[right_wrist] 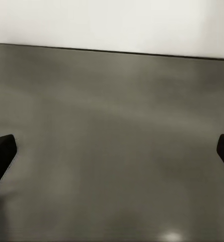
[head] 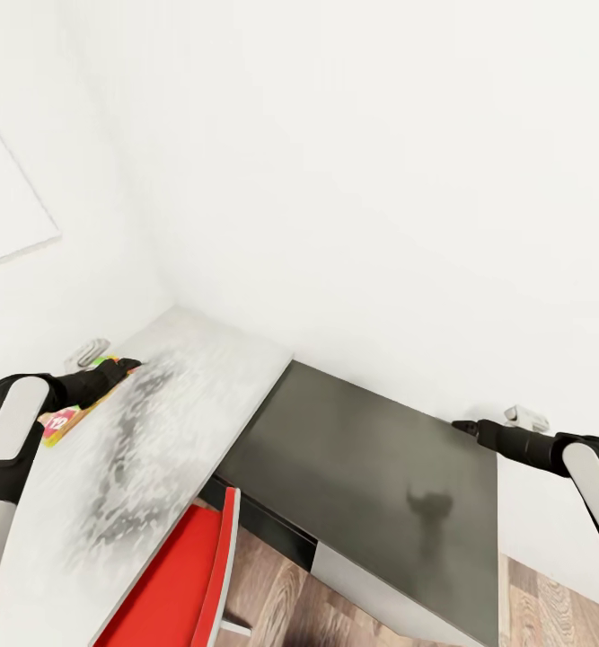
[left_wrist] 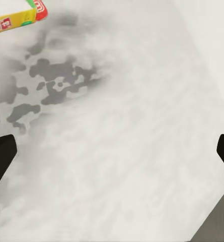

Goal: Put all the toys in the child's room - the three board games (two on the bed and one on the table), the two jigsaw puzzles on the table, and the tennis ball on the table - inside the toy box on the table in the child's room.

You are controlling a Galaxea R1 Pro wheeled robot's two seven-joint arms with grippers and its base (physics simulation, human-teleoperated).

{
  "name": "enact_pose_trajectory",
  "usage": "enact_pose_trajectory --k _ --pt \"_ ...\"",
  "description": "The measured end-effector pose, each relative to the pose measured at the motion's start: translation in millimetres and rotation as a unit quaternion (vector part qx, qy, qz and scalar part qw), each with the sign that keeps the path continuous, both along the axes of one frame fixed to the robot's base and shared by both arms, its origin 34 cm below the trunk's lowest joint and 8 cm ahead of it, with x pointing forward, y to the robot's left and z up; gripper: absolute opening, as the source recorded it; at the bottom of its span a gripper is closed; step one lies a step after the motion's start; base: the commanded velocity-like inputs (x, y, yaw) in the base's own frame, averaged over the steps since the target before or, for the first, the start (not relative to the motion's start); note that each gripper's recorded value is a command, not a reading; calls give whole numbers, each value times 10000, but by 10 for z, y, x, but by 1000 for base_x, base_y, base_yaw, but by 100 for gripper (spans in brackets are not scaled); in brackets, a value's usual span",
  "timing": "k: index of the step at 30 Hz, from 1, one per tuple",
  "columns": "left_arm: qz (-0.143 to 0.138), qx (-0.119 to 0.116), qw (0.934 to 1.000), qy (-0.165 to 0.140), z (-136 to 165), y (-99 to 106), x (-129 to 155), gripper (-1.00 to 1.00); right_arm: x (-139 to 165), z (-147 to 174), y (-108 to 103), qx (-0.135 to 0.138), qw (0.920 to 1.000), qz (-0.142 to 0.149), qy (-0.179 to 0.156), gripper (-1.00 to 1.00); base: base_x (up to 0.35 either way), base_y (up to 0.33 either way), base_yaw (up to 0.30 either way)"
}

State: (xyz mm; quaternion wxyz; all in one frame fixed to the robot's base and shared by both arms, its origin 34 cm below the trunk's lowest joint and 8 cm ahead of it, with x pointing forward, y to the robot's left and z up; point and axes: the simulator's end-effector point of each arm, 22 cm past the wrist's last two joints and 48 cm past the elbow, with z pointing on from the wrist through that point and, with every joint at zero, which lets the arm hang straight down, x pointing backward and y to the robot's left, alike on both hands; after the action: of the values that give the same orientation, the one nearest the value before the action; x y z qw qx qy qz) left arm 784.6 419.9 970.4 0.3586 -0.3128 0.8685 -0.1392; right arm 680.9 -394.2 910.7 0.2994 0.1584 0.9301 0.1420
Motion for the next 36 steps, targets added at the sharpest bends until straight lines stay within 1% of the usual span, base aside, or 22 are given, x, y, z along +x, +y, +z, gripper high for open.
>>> enact_pose_trajectory --k 1,4,5,10,16,18,19,21,22,24,25,26,27,28,30,31,33,34,36 --pt "2 -4 10000 0 0 0 1 100 0 1 0 -2 10000 0 -1 100 0 0 0" --pt "166 -95 9997 123 -75 114 37 100 20 51 21 -10 10000 30 -68 100 0 0 0" --pt "167 -98 9997 123 -75 115 38 100 20 51 21 -11 10000 31 -68 100 0 0 0" --pt "362 -205 9989 220 -121 222 135 100 30 81 40 -31 9999 62 -103 100 0 0 0" --pt "523 -194 9980 303 -156 318 208 100 51 152 81 -56 9997 129 -175 100 0 0 0" --pt "637 -114 9972 369 -178 402 253 100 73 219 112 -70 9995 175 -254 100 0 0 0" --pt "639 -114 9972 370 -179 404 253 100 73 220 112 -73 9995 176 -255 100 0 0 0" --pt "738 7 9961 474 -213 491 286 100 88 273 136 -88 9992 212 -318 100 0 0 0" --pt "740 8 9961 475 -213 492 286 100 88 273 136 -91 9992 213 -318 100 0 0 0" --pt "827 154 9946 610 -260 581 302 100 90 302 153 -104 9990 237 -353 100 0 0 0" --pt "829 155 9946 612 -261 582 302 100 90 302 153 -105 9990 238 -353 100 0 0 0" --pt "880 236 9936 667 -279 632 308 100 89 310 160 -109 9990 248 -363 100 0 0 0" --pt "881 237 9936 668 -279 633 308 100 89 310 160 -110 9990 248 -363 100 0 0 0" --pt "1024 384 9914 717 -295 747 326 100 87 319 168 -118 9989 259 -374 100 0 0 0" --pt "1223 526 9887 691 -294 875 352 100 88 326 177 -118 9988 264 -389 100 0 0 0" --pt "1226 526 9887 690 -294 876 352 100 88 326 177 -119 9988 264 -389 100 0 0 0" --pt "1430 636 9857 619 -278 989 385 100 85 323 201 -100 9988 273 -392 100 0 0 0" --pt "1434 636 9857 618 -277 991 385 100 85 323 202 -100 9988 273 -392 100 0 0 0" --pt "1646 709 9822 555 -255 1121 400 100 84 312 262 -41 9988 288 -392 100 0 0 0"
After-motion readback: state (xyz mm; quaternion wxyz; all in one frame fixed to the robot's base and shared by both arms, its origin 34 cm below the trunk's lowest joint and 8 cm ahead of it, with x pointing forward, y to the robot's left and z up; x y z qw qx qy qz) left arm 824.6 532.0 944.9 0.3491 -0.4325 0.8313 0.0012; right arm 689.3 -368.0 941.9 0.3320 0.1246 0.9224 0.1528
